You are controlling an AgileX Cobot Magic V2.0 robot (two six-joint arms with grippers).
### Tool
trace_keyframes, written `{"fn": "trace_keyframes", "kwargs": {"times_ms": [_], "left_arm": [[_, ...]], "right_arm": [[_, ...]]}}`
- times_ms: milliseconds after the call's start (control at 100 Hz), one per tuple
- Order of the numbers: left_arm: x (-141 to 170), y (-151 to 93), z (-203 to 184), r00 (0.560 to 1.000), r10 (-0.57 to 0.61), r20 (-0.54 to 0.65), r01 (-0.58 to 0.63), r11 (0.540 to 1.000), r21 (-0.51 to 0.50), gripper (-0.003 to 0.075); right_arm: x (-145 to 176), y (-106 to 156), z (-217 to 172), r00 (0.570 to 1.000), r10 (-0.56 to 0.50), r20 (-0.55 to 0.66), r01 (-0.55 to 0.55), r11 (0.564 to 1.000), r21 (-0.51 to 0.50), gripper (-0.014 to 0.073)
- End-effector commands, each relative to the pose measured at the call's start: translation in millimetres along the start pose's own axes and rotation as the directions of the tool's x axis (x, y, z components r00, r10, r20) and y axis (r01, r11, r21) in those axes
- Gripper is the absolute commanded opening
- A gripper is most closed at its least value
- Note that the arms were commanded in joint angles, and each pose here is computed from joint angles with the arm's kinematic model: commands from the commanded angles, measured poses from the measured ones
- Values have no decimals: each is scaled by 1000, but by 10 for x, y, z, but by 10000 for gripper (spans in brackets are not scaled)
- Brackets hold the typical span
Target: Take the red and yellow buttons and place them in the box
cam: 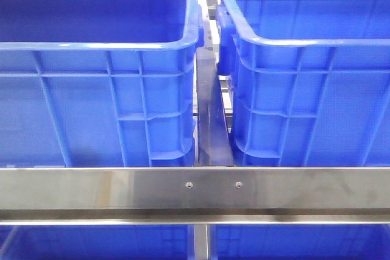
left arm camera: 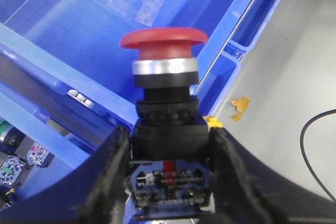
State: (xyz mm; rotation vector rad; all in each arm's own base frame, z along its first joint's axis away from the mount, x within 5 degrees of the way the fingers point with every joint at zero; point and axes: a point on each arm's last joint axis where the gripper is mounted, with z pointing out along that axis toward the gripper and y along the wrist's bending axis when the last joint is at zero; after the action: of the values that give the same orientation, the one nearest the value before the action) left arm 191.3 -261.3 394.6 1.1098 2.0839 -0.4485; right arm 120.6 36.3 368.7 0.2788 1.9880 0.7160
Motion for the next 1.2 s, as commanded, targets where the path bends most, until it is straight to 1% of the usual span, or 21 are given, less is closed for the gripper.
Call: {"fn": "trace_keyframes", "kwargs": {"times_ms": [0,30,90,100,110,150,160,170,180,200,210,220,230,240,250,330,470,650,930,1000,1190], "left_arm": [[-135,-21,-253,992,5,128,-5,1000,1,-19],[-135,-21,-253,992,5,128,-5,1000,1,-19],[-135,-21,-253,992,5,128,-5,1000,1,-19],[-135,-21,-253,992,5,128,-5,1000,1,-19],[-135,-21,-253,992,5,128,-5,1000,1,-19],[-135,-21,-253,992,5,128,-5,1000,1,-19],[-135,-21,-253,992,5,128,-5,1000,1,-19],[-135,-21,-253,992,5,128,-5,1000,1,-19],[-135,-21,-253,992,5,128,-5,1000,1,-19],[-135,-21,-253,992,5,128,-5,1000,1,-19],[-135,-21,-253,992,5,128,-5,1000,1,-19],[-135,-21,-253,992,5,128,-5,1000,1,-19],[-135,-21,-253,992,5,128,-5,1000,1,-19],[-135,-21,-253,992,5,128,-5,1000,1,-19],[-135,-21,-253,992,5,128,-5,1000,1,-19],[-135,-21,-253,992,5,128,-5,1000,1,-19],[-135,-21,-253,992,5,128,-5,1000,1,-19],[-135,-21,-253,992,5,128,-5,1000,1,-19],[-135,-21,-253,992,5,128,-5,1000,1,-19],[-135,-21,-253,992,5,128,-5,1000,1,-19],[-135,-21,-253,992,5,128,-5,1000,1,-19]], "right_arm": [[-140,125,74,999,24,44,-19,994,-105,594],[-146,141,134,999,43,23,-40,990,-134,594],[-151,166,234,999,41,-10,-42,982,-183,594],[-154,172,260,998,56,-19,-59,979,-196,594],[-155,175,274,999,45,-21,-48,978,-202,594],[-160,189,363,997,65,-52,-75,968,-238,594],[-158,192,376,997,52,-56,-65,967,-246,594],[-162,196,404,996,69,-65,-83,963,-257,594],[-163,198,418,996,58,-66,-74,962,-265,594],[-165,204,460,994,75,-83,-96,955,-282,594],[-163,207,474,994,64,-86,-87,953,-290,594],[-167,210,502,992,80,-95,-106,948,-300,594],[-165,213,515,993,69,-99,-97,946,-308,594],[-169,215,542,991,85,-107,-115,941,-318,594],[-170,217,554,991,76,-107,-107,940,-325,594],[-175,236,688,983,104,-152,-156,908,-390,594],[-170,245,876,968,128,-217,-218,856,-469,594],[-131,228,1035,943,142,-301,-286,809,-513,594],[-89,222,1102,925,128,-359,-316,783,-536,582],[-83,230,1095,923,122,-366,-318,777,-543,526],[-73,244,1080,919,110,-379,-321,767,-556,251]]}}
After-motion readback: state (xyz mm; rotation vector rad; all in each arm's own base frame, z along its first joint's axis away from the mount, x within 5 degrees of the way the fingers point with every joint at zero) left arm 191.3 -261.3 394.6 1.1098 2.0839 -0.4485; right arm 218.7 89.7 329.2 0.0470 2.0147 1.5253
